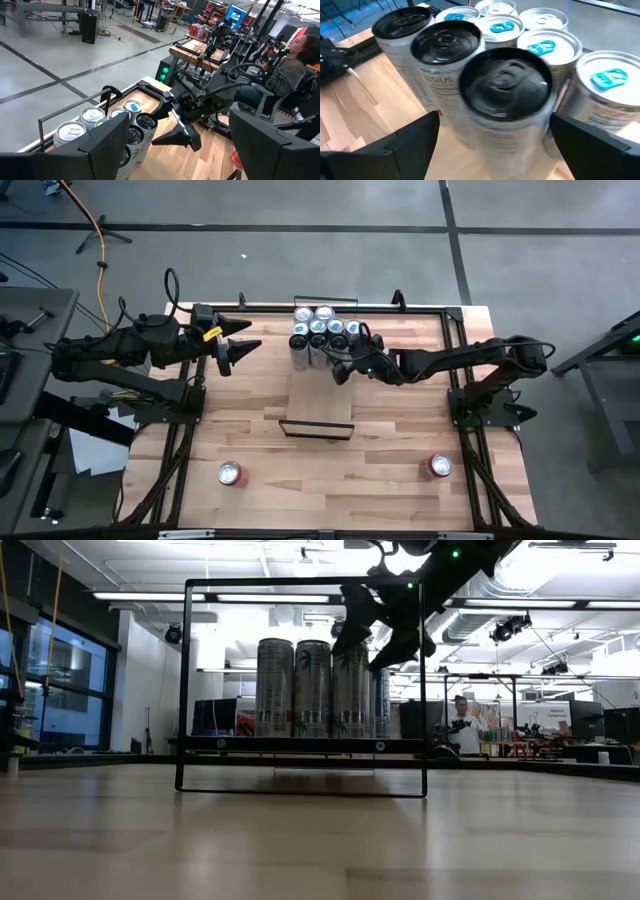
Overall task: Place canned beverage on shelf
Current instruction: Put the white pink soda can on the shelf aligned with the other white pink soda can, then put the orange soda can on the shelf
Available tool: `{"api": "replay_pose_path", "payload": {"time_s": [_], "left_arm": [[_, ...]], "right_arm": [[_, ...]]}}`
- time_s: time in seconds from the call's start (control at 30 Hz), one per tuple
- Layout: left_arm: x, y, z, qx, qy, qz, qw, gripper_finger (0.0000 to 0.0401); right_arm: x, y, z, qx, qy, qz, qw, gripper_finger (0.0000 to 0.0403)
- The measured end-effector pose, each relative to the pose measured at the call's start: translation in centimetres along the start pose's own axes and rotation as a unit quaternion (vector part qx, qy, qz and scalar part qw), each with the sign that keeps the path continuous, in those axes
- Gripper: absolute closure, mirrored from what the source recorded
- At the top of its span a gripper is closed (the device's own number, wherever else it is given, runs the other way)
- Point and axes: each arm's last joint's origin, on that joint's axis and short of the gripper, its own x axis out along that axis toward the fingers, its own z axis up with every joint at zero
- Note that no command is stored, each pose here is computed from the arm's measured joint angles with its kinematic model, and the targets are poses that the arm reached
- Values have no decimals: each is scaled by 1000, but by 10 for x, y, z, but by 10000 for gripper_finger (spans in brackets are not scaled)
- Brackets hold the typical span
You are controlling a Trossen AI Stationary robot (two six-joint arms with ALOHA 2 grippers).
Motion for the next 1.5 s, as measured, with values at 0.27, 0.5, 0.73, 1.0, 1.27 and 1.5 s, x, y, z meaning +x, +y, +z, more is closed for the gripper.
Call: {"api": "replay_pose_path", "payload": {"time_s": [0.27,0.5,0.73,1.0,1.27,1.5], "left_arm": [[0,0,0,1,1,1,1000,103],[-1,-1,-4,4,30,-35,999,103],[4,-1,-15,24,48,-55,997,103],[32,5,-65,-48,-44,-97,993,103],[34,4,-77,-129,-73,-118,982,103],[31,3,-77,15,-90,-98,991,103]], "right_arm": [[-13,-5,12,-32,-16,5,999,39],[-45,-16,30,-79,-21,46,996,39],[-99,-32,44,-124,21,239,963,39],[-137,-38,58,-29,21,374,927,39],[-140,-21,65,0,-29,413,910,39],[-132,-13,63,-2,-36,410,911,39]]}}
